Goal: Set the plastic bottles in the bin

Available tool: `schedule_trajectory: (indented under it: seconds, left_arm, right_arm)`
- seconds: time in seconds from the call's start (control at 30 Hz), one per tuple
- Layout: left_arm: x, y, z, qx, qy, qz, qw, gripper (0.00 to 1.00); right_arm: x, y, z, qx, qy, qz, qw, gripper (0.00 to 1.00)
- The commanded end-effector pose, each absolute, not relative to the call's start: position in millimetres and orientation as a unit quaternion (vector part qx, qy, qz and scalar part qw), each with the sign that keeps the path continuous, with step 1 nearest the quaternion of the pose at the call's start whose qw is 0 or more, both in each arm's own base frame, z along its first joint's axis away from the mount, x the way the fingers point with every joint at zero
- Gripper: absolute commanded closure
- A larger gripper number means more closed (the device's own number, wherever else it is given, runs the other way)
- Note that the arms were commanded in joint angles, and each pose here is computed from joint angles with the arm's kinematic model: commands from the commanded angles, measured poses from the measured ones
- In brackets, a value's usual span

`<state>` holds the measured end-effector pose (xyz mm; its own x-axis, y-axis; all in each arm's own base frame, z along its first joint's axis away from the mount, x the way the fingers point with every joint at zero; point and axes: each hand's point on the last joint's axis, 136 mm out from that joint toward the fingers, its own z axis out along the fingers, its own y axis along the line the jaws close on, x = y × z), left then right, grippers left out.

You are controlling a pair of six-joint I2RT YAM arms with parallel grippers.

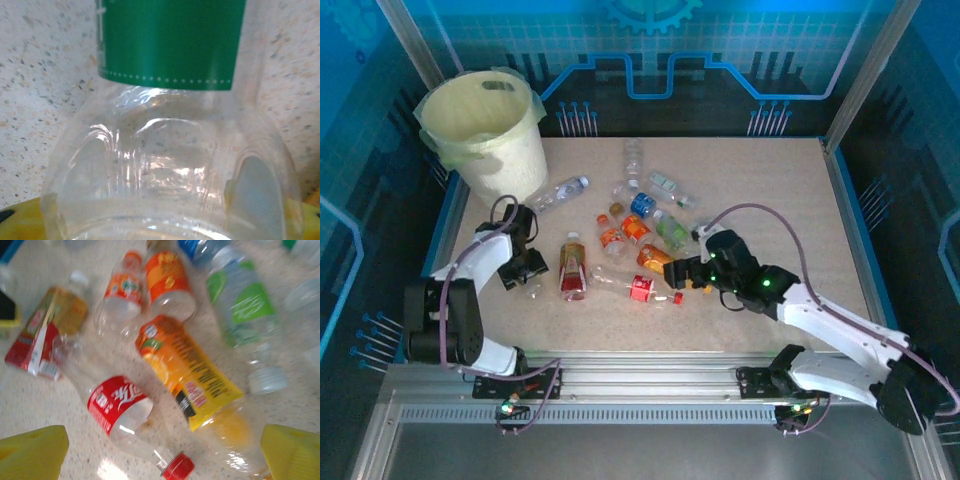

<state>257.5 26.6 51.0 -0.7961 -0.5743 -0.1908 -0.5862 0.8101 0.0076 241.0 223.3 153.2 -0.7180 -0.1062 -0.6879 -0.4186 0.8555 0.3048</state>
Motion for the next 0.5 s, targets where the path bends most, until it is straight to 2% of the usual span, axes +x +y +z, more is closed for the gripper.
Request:
schedule_trajectory:
  seconds: [0.0, 0.17, 0.37, 0.47]
  left_arm:
    - [261.3, 31.3, 68.7, -0.321, 0.936, 0.027, 0.139, 0.41]
    - [276.2, 26.5, 119.6, -0.315, 0.917, -0.019, 0.243, 0.46]
    - [293.1, 25.6, 212.2, -0.314, 0.86, -0.076, 0.394, 0.46]
    - [305.3, 19.7, 254.5, -0.294, 0.84, -0.106, 0.443, 0.46]
  right_arm:
    - [232.4, 256.0, 164.1, -0.235, 0.872, 0.25, 0.348, 0.0]
    - [229.5, 277.0, 163.5, -0.283, 0.862, 0.23, 0.352, 0.0]
    - [229.7, 285.9, 167.0, -0.286, 0.86, 0.227, 0.356, 0.0]
    - [230.0, 287.2, 170.7, -0.287, 0.857, 0.227, 0.363, 0.0]
